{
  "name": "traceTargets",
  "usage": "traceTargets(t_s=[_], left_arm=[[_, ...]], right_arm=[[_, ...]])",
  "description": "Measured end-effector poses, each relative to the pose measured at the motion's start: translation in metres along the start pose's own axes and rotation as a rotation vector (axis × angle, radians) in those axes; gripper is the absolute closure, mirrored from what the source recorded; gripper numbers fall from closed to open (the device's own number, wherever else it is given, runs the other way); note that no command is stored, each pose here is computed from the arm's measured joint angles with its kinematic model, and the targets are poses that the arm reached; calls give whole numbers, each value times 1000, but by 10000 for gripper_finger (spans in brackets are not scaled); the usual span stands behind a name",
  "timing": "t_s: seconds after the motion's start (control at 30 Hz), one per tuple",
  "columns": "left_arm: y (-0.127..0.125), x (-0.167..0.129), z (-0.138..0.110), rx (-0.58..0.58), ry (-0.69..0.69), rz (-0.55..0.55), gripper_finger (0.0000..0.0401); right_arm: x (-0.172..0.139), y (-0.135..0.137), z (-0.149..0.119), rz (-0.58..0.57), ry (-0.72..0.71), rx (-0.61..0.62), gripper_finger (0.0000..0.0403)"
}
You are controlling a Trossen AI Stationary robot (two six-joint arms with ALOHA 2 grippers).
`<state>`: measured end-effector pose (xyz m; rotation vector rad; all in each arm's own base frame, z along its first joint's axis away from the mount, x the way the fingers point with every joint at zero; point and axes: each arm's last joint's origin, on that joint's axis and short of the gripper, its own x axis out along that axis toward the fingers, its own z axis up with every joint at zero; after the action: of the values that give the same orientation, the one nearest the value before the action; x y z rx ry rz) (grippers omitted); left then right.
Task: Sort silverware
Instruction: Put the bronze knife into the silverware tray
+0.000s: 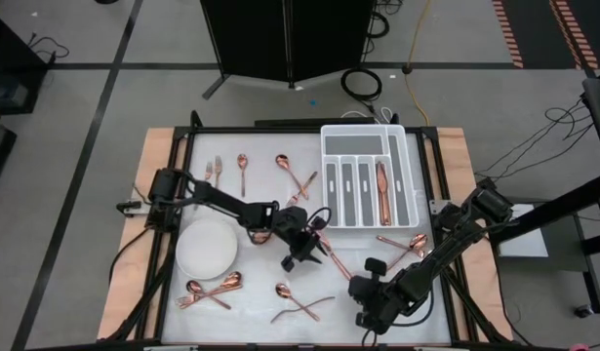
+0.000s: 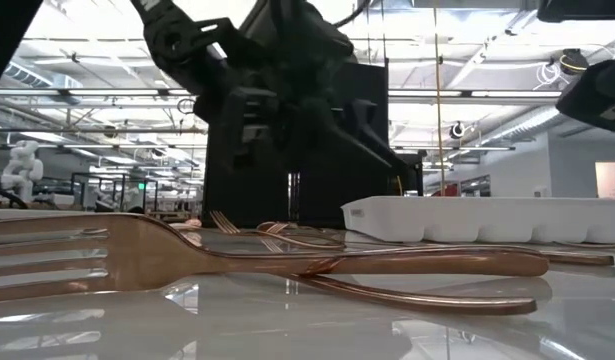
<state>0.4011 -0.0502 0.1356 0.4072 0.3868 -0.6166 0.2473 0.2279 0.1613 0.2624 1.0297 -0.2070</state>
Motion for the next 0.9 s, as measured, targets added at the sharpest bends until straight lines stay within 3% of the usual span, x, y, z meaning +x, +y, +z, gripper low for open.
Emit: traceTargets(t_s=[0.17, 0.37, 0.9], left_arm=[[10, -4, -8, -83, 15, 18, 273], [11, -6, -14, -111, 58, 5, 273], [23, -15, -27, -183, 109, 26, 273]], right_arm=[[0, -1, 0, -10, 3, 22, 403], [1, -12, -2, -103, 44, 76, 403], [2, -11, 2, -105, -11, 88, 403]])
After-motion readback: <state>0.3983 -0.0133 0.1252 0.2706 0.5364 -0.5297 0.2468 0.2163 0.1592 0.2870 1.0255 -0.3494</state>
